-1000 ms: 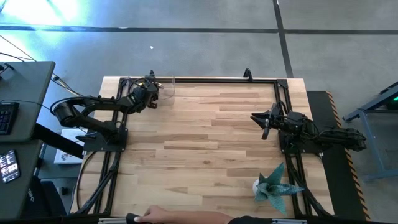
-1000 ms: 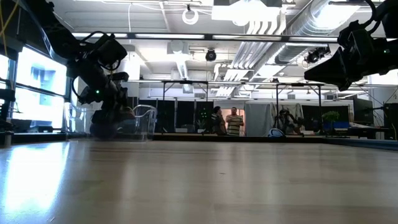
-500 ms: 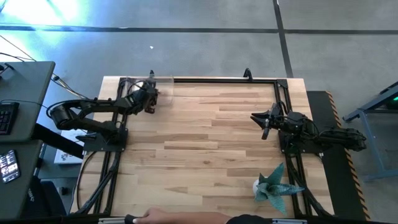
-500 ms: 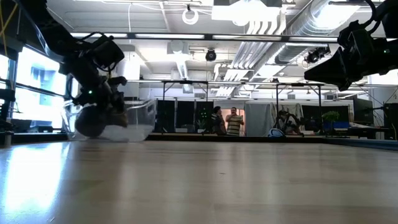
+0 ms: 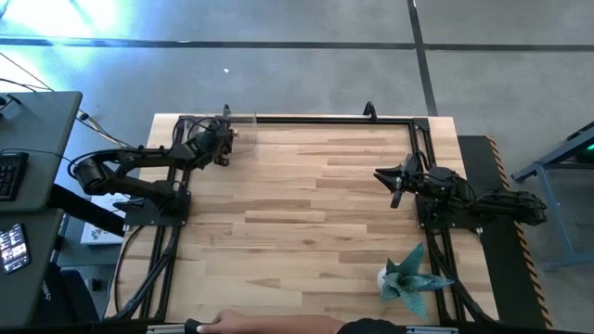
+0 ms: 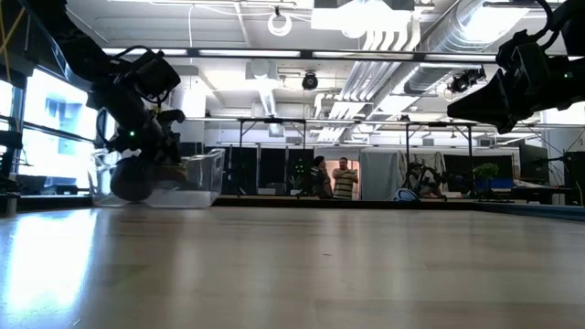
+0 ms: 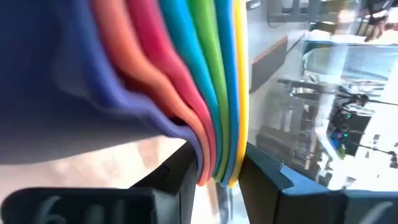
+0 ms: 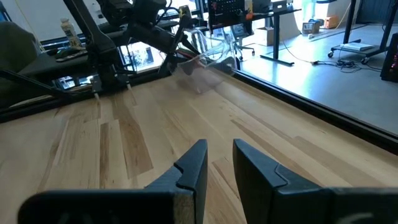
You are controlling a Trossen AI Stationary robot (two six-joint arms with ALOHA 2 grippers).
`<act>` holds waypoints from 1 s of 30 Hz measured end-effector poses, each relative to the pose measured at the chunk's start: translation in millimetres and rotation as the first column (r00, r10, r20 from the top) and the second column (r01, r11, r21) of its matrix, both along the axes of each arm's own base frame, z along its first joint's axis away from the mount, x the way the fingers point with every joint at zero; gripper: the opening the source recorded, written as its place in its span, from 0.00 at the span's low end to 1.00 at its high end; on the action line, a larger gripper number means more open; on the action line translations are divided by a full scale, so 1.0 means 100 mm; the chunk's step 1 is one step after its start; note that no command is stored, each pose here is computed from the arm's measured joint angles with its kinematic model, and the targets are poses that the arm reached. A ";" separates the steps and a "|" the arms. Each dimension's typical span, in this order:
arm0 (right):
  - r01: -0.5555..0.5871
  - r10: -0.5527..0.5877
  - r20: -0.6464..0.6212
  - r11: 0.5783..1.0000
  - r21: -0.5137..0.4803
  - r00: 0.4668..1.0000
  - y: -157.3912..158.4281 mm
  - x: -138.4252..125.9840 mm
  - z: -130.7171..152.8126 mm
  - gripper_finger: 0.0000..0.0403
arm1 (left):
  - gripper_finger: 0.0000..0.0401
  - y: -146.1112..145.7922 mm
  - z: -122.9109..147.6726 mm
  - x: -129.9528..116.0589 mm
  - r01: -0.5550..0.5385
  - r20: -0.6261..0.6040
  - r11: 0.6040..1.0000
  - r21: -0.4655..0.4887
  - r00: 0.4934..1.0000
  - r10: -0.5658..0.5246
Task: Nest measuring cups in basket
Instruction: Put the stacked, colored measuring cups into the transparent bin
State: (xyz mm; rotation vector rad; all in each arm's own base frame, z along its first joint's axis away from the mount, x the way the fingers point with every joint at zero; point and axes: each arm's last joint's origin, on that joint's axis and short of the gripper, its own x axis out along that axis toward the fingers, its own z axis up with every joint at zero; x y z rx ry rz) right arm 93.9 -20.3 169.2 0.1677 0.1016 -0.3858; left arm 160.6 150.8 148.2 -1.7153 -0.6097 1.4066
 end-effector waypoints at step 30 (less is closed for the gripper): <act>0.000 0.000 0.001 1.000 0.002 1.000 0.00 0.00 0.00 0.17 | 0.22 0.06 0.14 0.05 0.049 -0.067 0.982 0.185 0.997 -0.037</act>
